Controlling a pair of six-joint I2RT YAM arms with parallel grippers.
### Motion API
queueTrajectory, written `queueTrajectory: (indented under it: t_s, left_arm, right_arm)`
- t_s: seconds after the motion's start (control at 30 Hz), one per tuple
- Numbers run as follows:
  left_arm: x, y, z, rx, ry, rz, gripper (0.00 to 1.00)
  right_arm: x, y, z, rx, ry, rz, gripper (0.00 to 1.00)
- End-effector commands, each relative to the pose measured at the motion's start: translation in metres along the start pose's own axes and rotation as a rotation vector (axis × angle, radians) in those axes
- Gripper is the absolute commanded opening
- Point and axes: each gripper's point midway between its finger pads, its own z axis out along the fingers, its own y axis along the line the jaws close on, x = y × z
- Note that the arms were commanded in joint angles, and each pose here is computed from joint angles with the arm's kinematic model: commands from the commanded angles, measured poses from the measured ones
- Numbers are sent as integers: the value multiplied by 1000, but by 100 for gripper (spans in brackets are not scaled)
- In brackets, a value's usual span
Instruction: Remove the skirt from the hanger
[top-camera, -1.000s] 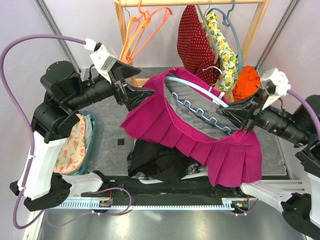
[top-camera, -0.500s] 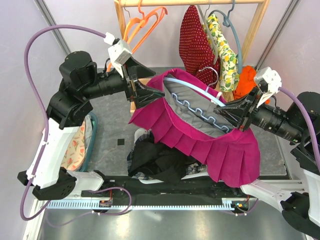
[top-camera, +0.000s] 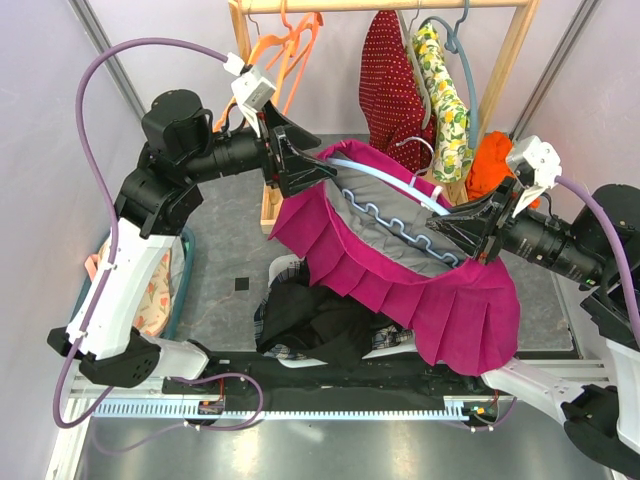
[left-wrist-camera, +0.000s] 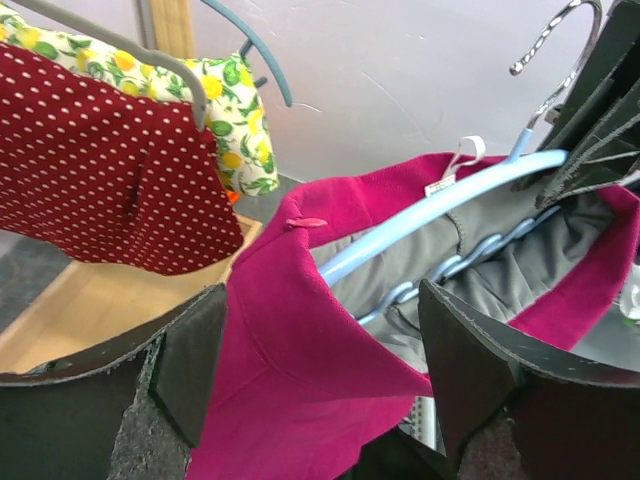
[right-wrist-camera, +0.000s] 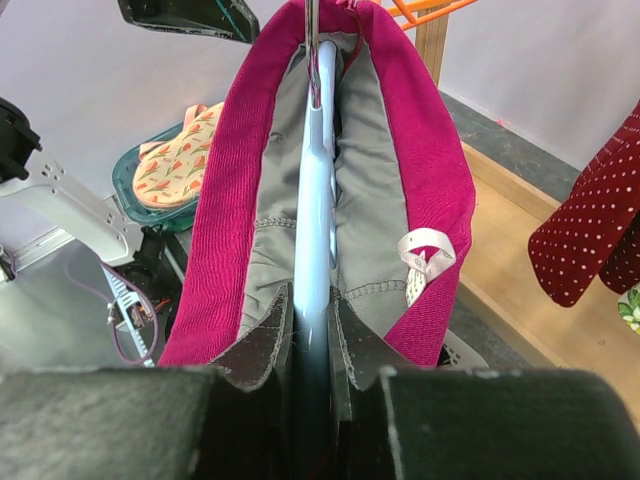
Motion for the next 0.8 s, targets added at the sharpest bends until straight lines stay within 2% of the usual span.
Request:
queueTrajectory:
  t_s: [0.0, 0.1, 0.13, 0.2, 0.23, 0.3, 0.33, 0.37, 0.4, 0.63, 0.77]
  left_arm:
    - [-9, -16, -4, 64, -31, -18, 83]
    - [-3, -13, -2, 67, -16, -19, 74]
    - [-2, -12, -1, 66, -13, -17, 65]
    - [-1, -8, 1, 50, -9, -19, 55]
    - [4, -4, 5, 51, 10, -20, 39]
    - [1, -3, 6, 53, 10, -15, 24]
    - [2, -1, 8, 51, 12, -21, 10]
    - [0, -1, 8, 49, 7, -17, 5]
    - [-1, -1, 8, 49, 7, -16, 2]
    - [-30, -7, 4, 43, -54, 39, 2]
    - [-74, -27, 0, 91, -148, 95, 4]
  right_arm:
    - [-41, 10, -7, -33, -162, -74, 0]
    - [-41, 11, -6, -43, -163, -70, 0]
    - [-41, 12, -5, -48, -164, -67, 0]
    - [-43, 12, -5, -48, -172, -64, 0]
    - [-42, 13, -5, -50, -171, -64, 0]
    - [-41, 13, -6, -52, -173, -60, 0]
    - [-41, 13, -6, -50, -172, -60, 0]
    - [-41, 13, -7, -50, -172, -59, 0]
    - [-39, 12, -6, -45, -169, -57, 0]
    - [-33, 15, 2, -80, -155, -27, 0]
    - [-25, 10, 21, -99, -143, 20, 0]
